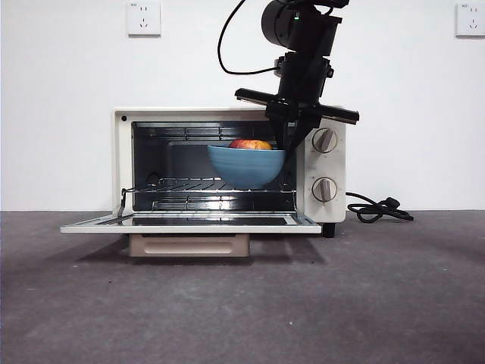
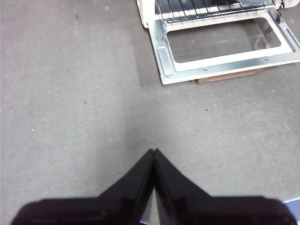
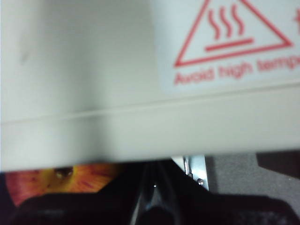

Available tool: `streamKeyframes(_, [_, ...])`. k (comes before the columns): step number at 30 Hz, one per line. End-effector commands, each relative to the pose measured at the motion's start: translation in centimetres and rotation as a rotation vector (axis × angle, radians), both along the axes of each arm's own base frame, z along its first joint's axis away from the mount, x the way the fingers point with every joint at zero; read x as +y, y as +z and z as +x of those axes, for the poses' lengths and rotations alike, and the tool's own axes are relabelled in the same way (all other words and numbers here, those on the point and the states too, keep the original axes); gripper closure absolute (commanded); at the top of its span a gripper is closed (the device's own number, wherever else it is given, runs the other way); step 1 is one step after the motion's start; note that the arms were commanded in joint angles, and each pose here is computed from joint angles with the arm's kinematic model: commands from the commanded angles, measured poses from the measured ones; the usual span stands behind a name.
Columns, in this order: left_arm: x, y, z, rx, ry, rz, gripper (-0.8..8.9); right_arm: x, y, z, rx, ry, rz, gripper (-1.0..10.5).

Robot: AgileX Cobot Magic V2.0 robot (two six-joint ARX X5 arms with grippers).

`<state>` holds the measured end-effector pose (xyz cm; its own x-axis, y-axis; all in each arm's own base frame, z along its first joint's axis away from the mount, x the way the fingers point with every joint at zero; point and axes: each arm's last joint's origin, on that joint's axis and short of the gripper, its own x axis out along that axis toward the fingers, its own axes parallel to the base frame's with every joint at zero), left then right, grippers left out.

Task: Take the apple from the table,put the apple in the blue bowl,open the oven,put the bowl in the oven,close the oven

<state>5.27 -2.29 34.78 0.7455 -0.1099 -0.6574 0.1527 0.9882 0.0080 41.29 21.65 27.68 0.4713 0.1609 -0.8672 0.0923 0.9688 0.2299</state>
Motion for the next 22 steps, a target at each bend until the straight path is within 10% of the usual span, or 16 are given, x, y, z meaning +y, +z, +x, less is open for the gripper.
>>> streamKeyframes(1, [0.0,-0.1,0.0,0.000,0.001,0.000,8.20,0.2,-0.6,0.3,0.000,-0.015,-0.005,7.9])
streamKeyframes(22, [0.1,-0.3,-0.1,0.017,0.001,0.011,8.21,0.1,0.5,-0.2,-0.069,0.040,-0.132,7.0])
